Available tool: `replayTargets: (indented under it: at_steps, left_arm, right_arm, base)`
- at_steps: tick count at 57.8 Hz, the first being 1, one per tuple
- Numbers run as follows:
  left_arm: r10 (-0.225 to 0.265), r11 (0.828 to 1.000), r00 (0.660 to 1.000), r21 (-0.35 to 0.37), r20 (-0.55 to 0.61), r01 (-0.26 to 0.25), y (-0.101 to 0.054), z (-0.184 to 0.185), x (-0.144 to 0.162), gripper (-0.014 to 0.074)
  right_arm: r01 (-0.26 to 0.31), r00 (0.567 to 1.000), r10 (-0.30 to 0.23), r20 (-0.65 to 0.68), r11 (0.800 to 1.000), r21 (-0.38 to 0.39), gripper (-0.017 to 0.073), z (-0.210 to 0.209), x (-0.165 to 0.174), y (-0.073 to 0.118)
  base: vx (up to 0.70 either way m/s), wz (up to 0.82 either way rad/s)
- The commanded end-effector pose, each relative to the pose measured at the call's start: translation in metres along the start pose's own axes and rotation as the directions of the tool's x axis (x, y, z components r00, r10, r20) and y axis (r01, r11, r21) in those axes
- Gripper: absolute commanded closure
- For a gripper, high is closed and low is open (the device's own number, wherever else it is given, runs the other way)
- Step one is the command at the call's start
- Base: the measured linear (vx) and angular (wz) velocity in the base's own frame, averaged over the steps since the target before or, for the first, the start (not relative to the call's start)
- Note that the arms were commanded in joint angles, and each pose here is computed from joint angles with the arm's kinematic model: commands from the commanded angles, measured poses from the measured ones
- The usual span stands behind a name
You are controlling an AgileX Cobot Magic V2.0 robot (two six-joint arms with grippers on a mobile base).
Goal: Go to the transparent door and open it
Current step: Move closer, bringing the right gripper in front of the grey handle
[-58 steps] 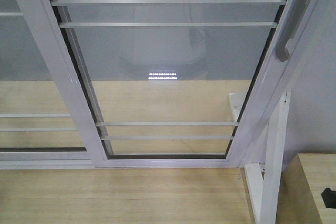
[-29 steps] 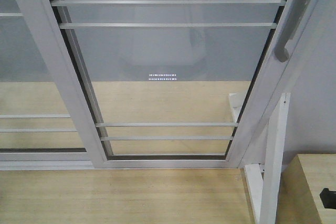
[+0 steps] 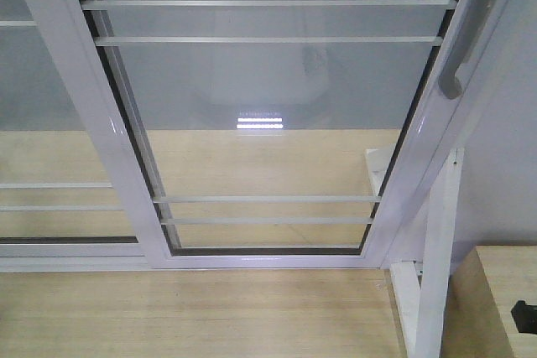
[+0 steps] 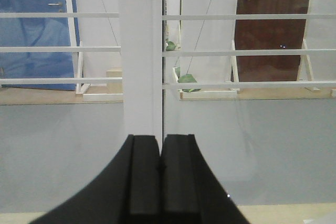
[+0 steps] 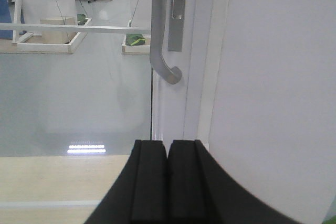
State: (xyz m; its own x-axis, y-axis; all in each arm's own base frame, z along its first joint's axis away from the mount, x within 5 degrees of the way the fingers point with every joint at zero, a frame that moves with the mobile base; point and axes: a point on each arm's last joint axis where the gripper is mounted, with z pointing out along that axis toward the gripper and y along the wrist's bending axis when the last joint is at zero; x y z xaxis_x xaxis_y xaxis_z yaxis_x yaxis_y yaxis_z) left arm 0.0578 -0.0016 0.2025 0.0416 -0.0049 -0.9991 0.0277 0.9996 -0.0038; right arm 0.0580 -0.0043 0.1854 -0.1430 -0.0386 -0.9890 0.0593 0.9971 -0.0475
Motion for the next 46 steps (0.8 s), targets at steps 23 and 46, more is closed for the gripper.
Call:
replayTargets:
  at_steps: [23,46]
  left_arm:
    - [-0.025,1.0,0.986,0.016,0.163,0.022,-0.001,0.001,-0.011,0.0599]
    - [-0.023,1.0,0.964,0.014,0.264,0.02,-0.001,-0.006,-0.099,0.0599]
  right_arm:
    - [-0.067,0.983,0.068,0.168,0.998,-0.013,0.0567,0.0,-0.015,0.0]
    - [-0.047,0.937,0.047,0.347,0.999,-0.009,0.0567,-0.031,-0.123,-0.005]
  base:
    - [0.0,0.0]
    - [0.0,0.0]
